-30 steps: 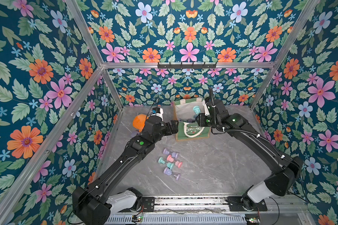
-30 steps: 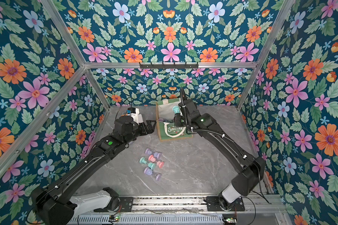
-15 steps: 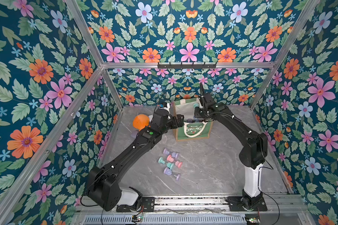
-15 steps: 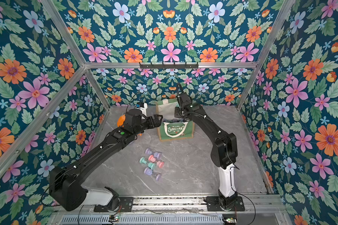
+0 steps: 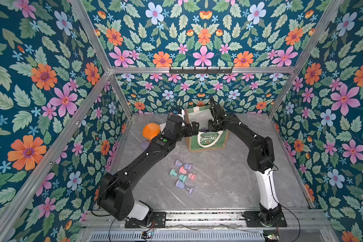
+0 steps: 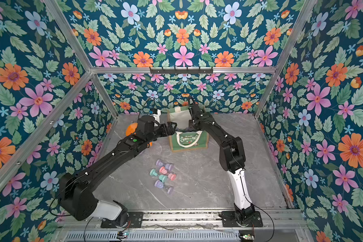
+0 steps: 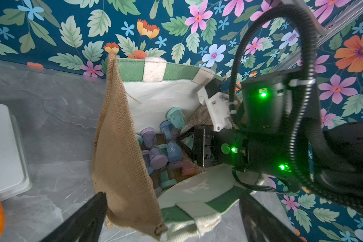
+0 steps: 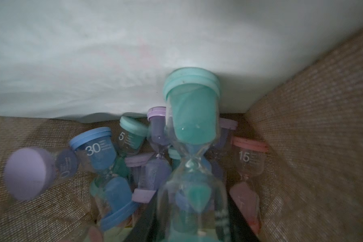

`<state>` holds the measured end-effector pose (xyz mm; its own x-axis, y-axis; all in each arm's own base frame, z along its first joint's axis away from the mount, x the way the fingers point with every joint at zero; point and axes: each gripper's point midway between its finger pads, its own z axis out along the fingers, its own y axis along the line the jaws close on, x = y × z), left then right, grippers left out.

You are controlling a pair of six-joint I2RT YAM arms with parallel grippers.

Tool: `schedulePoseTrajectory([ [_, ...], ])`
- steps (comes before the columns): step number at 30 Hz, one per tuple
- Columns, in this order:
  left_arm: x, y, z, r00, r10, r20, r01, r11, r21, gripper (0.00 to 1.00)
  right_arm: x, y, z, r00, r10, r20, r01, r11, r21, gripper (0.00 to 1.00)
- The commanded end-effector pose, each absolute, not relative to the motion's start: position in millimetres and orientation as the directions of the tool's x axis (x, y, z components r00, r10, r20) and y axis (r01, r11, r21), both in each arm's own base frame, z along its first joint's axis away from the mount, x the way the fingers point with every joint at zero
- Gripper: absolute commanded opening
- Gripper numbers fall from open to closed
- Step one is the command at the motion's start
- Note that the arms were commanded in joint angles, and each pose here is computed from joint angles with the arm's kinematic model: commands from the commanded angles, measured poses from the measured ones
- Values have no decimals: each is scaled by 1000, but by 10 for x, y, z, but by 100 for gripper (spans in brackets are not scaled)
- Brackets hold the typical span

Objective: Put the hourglass into the canvas bag
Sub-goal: Place the hourglass in the canvas bag.

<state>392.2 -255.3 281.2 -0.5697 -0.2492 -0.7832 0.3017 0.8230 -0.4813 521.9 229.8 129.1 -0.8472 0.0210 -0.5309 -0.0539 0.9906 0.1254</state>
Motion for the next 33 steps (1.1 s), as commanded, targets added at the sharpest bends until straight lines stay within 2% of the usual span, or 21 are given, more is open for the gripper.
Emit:
schedulePoseTrajectory([
  [1, 3936, -2572, 2858, -558, -247, -792, 320, 817, -480, 100, 5231, 2281, 1188, -851, 4, -524, -58, 993, 103, 32],
  [8, 3934, -2587, 2842, -564, -248, -788, 322, 812, -486, 100, 5229, 2262, 1122, -858, 3, -514, -51, 995, 91, 45],
  [10, 3936, -2583, 2856, -562, -252, -788, 321, 811, -489, 100, 5225, 2259, 1189, -853, 4, -522, -51, 995, 91, 49],
  [12, 3934, -2584, 2862, -563, -254, -787, 322, 809, -491, 100, 5226, 2262, 1279, -845, 9, -535, -52, 994, 98, 57],
  [20, 3920, -2563, 2909, -554, -258, -791, 323, 809, -490, 100, 5168, 2298, 1779, -813, 30, -581, -76, 985, 157, 76],
  [27, 3857, -2524, 2974, -551, -264, -792, 326, 805, -495, 100, 4967, 2381, 2343, -788, 74, -612, -122, 954, 273, 83],
  [33, 3713, -2381, 3017, -539, -273, -797, 312, 814, -490, 100, 4658, 2447, 2787, -770, 91, -632, -178, 920, 350, 84],
])
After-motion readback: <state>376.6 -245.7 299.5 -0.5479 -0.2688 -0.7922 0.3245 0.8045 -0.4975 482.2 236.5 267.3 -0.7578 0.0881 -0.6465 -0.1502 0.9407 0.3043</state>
